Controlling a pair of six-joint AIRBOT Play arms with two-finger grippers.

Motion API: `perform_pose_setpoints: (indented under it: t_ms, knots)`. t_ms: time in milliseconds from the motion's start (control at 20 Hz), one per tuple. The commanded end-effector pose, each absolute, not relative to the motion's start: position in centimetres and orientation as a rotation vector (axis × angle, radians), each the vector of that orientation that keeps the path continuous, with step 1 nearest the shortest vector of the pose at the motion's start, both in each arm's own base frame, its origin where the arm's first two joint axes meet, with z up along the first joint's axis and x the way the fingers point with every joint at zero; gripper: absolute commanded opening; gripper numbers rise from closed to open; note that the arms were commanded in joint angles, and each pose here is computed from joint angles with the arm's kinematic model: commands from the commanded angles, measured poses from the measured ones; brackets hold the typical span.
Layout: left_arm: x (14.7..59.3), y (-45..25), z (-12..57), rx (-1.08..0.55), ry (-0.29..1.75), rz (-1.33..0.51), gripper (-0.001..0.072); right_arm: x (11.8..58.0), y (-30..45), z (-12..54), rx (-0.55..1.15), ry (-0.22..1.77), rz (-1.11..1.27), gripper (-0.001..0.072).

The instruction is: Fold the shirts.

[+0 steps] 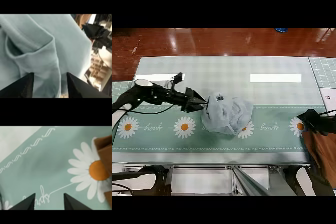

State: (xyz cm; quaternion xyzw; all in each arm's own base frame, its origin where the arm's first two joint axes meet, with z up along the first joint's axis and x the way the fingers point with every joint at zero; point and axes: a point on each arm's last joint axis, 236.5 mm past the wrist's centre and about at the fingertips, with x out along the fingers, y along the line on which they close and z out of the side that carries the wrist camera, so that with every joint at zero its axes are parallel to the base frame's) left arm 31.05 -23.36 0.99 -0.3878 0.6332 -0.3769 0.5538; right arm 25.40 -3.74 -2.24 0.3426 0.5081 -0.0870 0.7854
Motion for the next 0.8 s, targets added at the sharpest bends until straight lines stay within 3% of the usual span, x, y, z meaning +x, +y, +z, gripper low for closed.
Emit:
perform_pose_setpoints:
  t_ms: [0, 50, 100, 150, 350, 650, 750]
  knots:
    - [31.2, -27.3, 0.0, -0.843, 1.539, -0.959, 0.0498, 25.2, -0.1, -3.8, 0.736, 1.200, -0.070, 0.0409]
    - [31.7, -27.5, 0.1, -0.823, 1.530, -0.967, 0.0389, 25.1, 1.7, -4.8, 0.713, 1.260, -0.021, 0.0409]
    - [32.1, -27.4, 0.1, -0.791, 1.521, -0.967, 0.0072, 25.2, 3.4, -5.7, 0.696, 1.306, 0.015, 0.0409]
    - [32.6, -27.2, 0.2, -0.768, 1.507, -0.962, 0.0018, 25.4, 5.5, -6.6, 0.697, 1.344, 0.051, 0.0409]
    - [33.3, -26.1, 0.8, -0.761, 1.492, -0.962, 0.0018, 28.2, 14.0, -8.1, 0.786, 1.372, 0.231, 0.0409]
    - [33.5, -25.7, 0.8, -0.766, 1.489, -0.957, 0.0018, 30.1, 20.7, -11.6, 0.727, 1.542, 0.344, 0.0408]
    - [33.6, -25.7, 0.8, -0.767, 1.488, -0.955, 0.0018, 31.7, 22.4, -11.2, 0.699, 1.528, 0.387, 0.0359]
